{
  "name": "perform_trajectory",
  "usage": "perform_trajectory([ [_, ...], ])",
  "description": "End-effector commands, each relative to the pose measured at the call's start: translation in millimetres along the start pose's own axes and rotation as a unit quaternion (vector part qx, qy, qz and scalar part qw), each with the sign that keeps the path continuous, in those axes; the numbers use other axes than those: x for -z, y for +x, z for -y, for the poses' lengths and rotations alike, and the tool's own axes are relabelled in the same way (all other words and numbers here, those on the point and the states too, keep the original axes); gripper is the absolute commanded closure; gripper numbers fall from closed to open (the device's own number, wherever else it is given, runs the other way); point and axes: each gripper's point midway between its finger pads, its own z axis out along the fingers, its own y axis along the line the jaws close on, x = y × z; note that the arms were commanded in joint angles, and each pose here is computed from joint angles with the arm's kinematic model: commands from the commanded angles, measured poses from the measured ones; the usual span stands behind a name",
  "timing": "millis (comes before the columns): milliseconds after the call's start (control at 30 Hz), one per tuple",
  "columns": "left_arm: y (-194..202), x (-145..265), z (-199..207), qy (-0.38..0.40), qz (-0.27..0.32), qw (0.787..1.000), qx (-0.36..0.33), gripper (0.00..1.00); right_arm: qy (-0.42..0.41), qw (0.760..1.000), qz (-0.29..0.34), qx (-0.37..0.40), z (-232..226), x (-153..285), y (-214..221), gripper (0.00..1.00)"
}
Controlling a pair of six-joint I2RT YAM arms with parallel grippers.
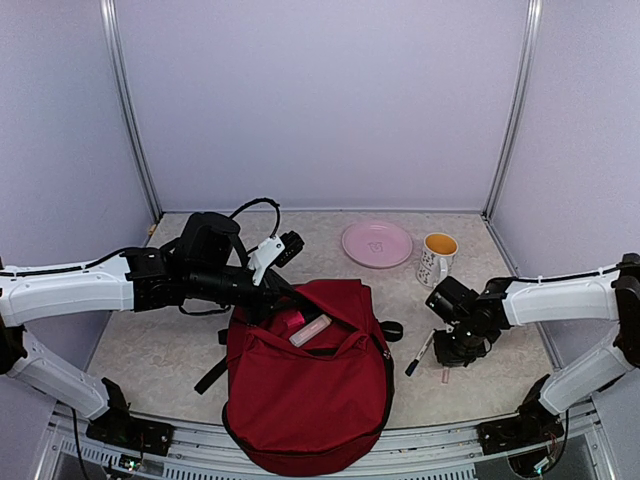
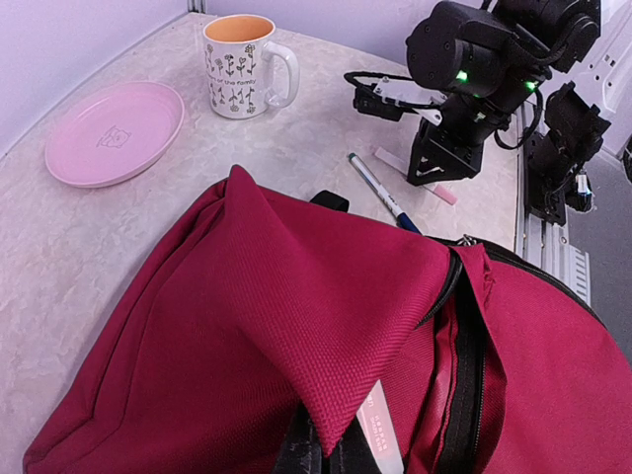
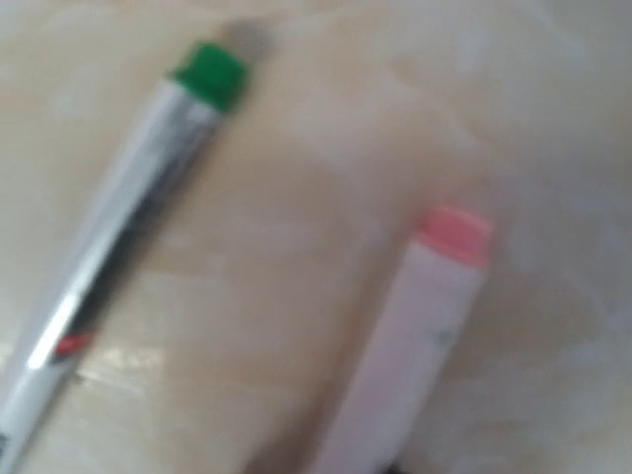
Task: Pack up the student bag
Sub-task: Move the pen to the center of the board, then pick up the pen from the center of the board.
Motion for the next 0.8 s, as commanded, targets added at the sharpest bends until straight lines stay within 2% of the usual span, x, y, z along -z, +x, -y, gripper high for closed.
perform_trajectory([
  [0,-26.5,10.3,3.9,0.008,0.041,0.999,-0.009,1.00,0.010,1.000,-0.009,-0.010,7.4,-3.2,4.4,0.80],
  [267,-26.9,10.3,4.8,0.009,0.041,0.999,-0.010,1.00,0.011,0.998,0.036,-0.058,24.4,16.9,-8.3,1.00],
  [400,-26.1,9.8,4.8,0.010,0.040,0.999,-0.010,1.00,-0.002,0.994,0.079,-0.073,25.4,40.8,-26.1,1.00],
  [533,-25.7,9.3,4.7,0.010,0.040,0.999,-0.010,1.00,-0.075,0.984,0.154,-0.045,4.4,82.3,-57.7,1.00],
  [600,-25.8,9.3,4.1,0.008,0.040,0.999,-0.010,1.00,-0.147,0.969,0.200,-0.011,-20.0,111.8,-75.4,1.00],
  [667,-25.7,9.3,3.5,0.006,0.040,0.999,-0.009,1.00,-0.222,0.942,0.252,0.016,-43.4,147.8,-91.2,1.00],
  [733,-25.6,9.3,2.8,0.005,0.040,0.999,-0.009,1.00,-0.298,0.907,0.292,0.055,-69.2,184.4,-98.0,1.00],
  [767,-26.0,9.7,2.8,0.005,0.040,0.999,-0.009,1.00,-0.344,0.881,0.315,0.080,-85.6,207.1,-99.9,1.00],
])
